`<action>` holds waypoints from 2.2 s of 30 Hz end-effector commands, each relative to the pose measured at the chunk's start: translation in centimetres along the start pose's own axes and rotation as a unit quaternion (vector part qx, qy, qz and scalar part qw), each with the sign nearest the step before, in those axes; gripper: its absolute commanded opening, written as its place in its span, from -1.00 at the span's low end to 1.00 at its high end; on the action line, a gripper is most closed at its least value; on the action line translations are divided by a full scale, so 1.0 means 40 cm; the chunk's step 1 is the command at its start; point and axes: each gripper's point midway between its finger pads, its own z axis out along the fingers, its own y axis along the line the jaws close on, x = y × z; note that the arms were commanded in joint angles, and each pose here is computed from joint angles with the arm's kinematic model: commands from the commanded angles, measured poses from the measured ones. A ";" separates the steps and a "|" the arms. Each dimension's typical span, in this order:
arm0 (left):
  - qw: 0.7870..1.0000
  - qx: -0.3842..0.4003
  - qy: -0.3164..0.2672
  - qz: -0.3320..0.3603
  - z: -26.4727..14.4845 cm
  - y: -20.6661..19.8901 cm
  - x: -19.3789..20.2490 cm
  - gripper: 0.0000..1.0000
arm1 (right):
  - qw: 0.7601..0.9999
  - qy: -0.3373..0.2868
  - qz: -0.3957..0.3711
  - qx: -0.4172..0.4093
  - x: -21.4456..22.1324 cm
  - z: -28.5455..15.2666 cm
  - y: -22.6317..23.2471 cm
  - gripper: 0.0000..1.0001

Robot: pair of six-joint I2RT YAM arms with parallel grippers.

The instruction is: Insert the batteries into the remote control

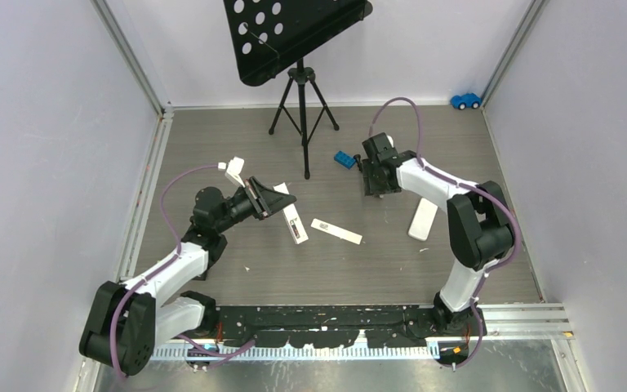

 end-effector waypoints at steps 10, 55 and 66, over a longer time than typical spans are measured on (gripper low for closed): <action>0.999 0.030 -0.009 0.041 -0.006 -0.061 -0.034 -1.00 | 0.975 0.066 -0.191 -0.092 0.011 0.050 0.018 0.22; 0.999 0.029 -0.001 0.046 -0.004 -0.056 -0.029 -1.00 | 0.968 0.094 -0.170 -0.162 -0.020 0.129 0.012 -0.26; 0.999 0.028 0.000 0.045 0.000 -0.051 -0.029 -1.00 | 0.974 0.047 -0.182 -0.130 -0.067 0.095 -0.008 0.13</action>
